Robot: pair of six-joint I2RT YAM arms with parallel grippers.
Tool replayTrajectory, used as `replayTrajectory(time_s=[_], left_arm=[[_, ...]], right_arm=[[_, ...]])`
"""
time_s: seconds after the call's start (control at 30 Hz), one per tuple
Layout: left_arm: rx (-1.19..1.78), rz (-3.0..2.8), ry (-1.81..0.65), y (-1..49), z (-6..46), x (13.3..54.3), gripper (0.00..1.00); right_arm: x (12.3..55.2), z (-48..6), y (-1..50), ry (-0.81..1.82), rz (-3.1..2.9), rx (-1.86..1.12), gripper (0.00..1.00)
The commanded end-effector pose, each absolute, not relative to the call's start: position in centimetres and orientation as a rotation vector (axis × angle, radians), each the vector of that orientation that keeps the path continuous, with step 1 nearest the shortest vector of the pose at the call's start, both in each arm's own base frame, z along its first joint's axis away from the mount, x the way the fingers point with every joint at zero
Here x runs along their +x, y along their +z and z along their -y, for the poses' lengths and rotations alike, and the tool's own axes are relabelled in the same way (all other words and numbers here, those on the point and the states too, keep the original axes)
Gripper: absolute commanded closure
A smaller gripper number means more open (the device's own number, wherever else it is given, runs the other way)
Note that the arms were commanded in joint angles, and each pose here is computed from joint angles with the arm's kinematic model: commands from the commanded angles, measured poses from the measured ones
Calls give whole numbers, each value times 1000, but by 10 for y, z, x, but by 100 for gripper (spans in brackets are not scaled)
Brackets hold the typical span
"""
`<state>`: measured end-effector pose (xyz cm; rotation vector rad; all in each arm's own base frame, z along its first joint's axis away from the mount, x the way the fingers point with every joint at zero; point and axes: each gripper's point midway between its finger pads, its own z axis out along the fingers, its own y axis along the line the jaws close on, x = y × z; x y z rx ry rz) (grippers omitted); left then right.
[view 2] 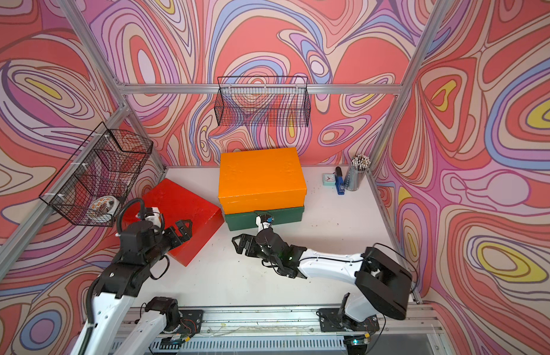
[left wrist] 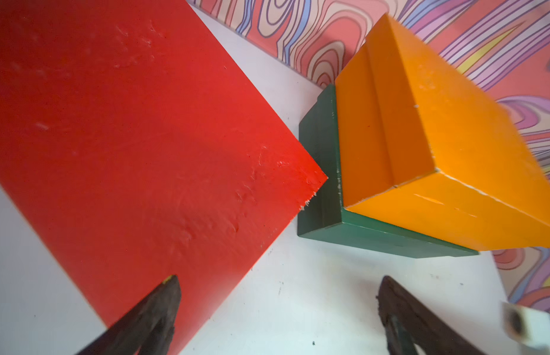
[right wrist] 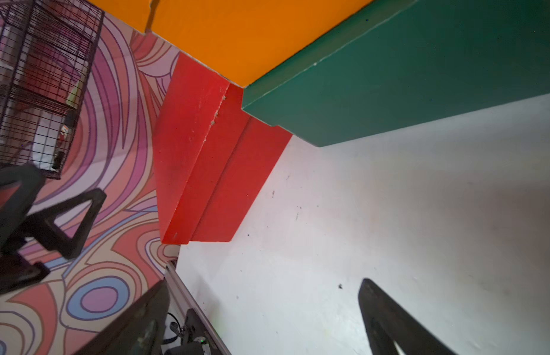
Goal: Stack the shoeboxes
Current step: Move the shoebox to the center of the board.
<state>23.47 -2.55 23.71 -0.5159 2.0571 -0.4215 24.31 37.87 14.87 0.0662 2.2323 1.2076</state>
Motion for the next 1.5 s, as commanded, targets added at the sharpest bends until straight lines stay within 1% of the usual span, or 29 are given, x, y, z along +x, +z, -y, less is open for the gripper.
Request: replayTrajectory(time_s=[0.0,0.03,0.1,0.13,0.2,0.3,0.43,0.5,0.67,0.83,1.03,1.1,1.3,1.47], left_arm=[[-539,-2071,-563,245,39,202,0],[-484,-2044,-602,265,44,194,0],[-401,-2011,-586,300,44,177,0],[-382,-2009,-530,312,37,168,0],[-357,-2010,-394,320,22,160,0],[-413,-2034,-209,305,-4,159,0],[-299,-2048,-314,308,18,165,0],[-308,-2061,-306,306,17,166,0],[-318,-2083,-301,303,17,168,0],[-345,-2048,-280,306,10,161,0],[-355,-1995,-276,312,6,152,0],[-357,-1995,-274,312,6,152,0],[-355,-2002,-278,312,7,153,0],[-357,-1994,-275,313,6,152,0]], right_arm=[[248,-415,183,1499,-2041,133,3],[247,-426,184,1544,-2017,129,3],[244,-448,184,1608,-2000,118,3],[243,-461,173,1630,-2020,115,3],[243,-483,168,1696,-2010,97,4],[245,-507,158,1722,-2012,86,5],[248,-525,150,1760,-2003,99,4],[251,-528,151,1796,-1966,119,4],[260,-538,137,1778,-1966,139,5],[266,-551,128,1808,-1964,167,6],[271,-563,121,1793,-1988,166,9],[273,-564,121,1792,-1984,176,9],[275,-568,119,1790,-1989,180,14],[276,-571,113,1796,-1999,190,15]])
